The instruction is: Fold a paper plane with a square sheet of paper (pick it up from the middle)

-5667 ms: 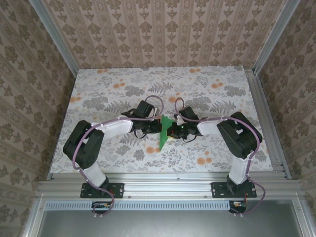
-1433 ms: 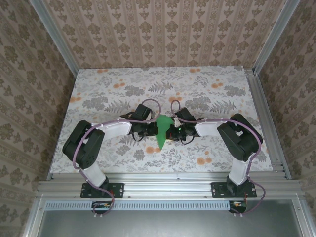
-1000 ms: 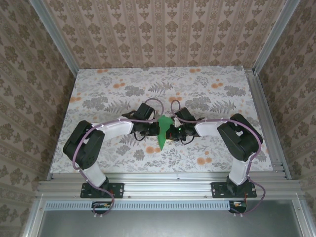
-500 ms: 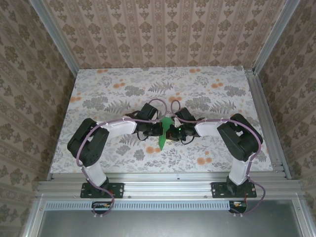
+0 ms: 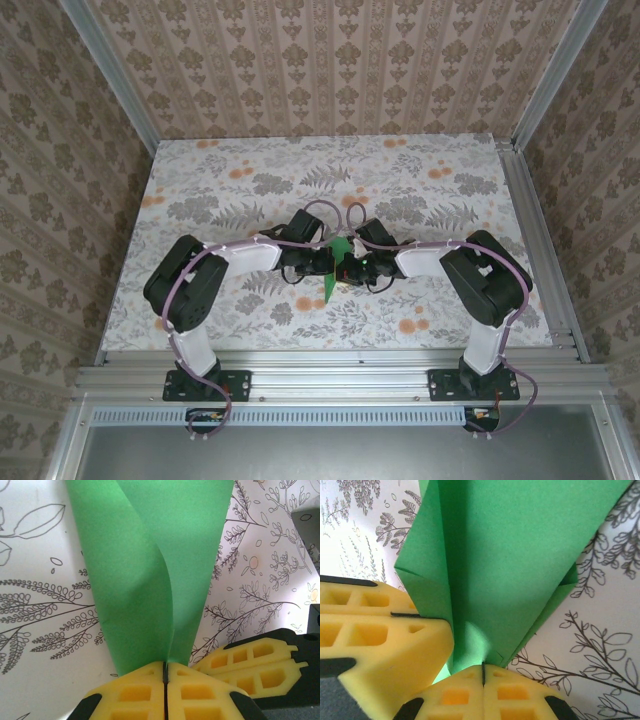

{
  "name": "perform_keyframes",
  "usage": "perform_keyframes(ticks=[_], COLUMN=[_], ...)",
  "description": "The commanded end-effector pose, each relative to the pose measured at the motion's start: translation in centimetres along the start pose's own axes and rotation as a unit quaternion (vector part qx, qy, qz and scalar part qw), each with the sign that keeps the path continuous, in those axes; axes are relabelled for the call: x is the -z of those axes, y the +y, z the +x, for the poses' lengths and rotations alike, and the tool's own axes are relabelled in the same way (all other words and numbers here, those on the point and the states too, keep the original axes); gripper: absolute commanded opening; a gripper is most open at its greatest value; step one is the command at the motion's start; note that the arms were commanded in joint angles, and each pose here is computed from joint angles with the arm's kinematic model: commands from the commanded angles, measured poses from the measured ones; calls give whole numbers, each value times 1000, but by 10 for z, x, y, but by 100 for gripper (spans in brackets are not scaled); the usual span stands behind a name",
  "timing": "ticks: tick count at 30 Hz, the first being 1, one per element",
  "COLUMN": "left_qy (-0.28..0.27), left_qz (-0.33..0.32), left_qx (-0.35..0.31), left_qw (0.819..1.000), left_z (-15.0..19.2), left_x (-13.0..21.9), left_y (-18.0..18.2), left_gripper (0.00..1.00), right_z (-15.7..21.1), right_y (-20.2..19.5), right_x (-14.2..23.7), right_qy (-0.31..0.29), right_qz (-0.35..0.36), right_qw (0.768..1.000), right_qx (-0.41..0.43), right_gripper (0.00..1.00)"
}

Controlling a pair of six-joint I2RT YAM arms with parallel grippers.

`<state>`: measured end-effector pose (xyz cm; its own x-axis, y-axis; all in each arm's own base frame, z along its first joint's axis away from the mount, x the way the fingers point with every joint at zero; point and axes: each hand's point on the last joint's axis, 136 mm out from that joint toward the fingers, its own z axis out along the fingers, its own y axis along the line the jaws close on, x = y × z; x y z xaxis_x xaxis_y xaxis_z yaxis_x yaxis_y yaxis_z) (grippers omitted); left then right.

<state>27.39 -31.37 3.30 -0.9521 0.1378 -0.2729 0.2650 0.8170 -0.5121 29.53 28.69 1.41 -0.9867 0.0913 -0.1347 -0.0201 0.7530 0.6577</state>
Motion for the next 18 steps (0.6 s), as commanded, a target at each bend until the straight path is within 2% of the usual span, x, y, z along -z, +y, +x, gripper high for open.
perform_keyframes(ticks=[1, 18], left_qy=[-7, 17], left_qz=[8, -7], left_qx=[0, 9], left_qw=[1000, 1000], left_z=[-9, 6], left_x=[-7, -23], left_y=[-7, 18], left_gripper=[8, 8], right_z=[14, 7], right_y=[-27, -17], right_x=[-4, 4], right_qy=[12, -12], right_qz=[44, 5], right_qw=[999, 999], right_qx=[-21, -35], right_gripper=[5, 4])
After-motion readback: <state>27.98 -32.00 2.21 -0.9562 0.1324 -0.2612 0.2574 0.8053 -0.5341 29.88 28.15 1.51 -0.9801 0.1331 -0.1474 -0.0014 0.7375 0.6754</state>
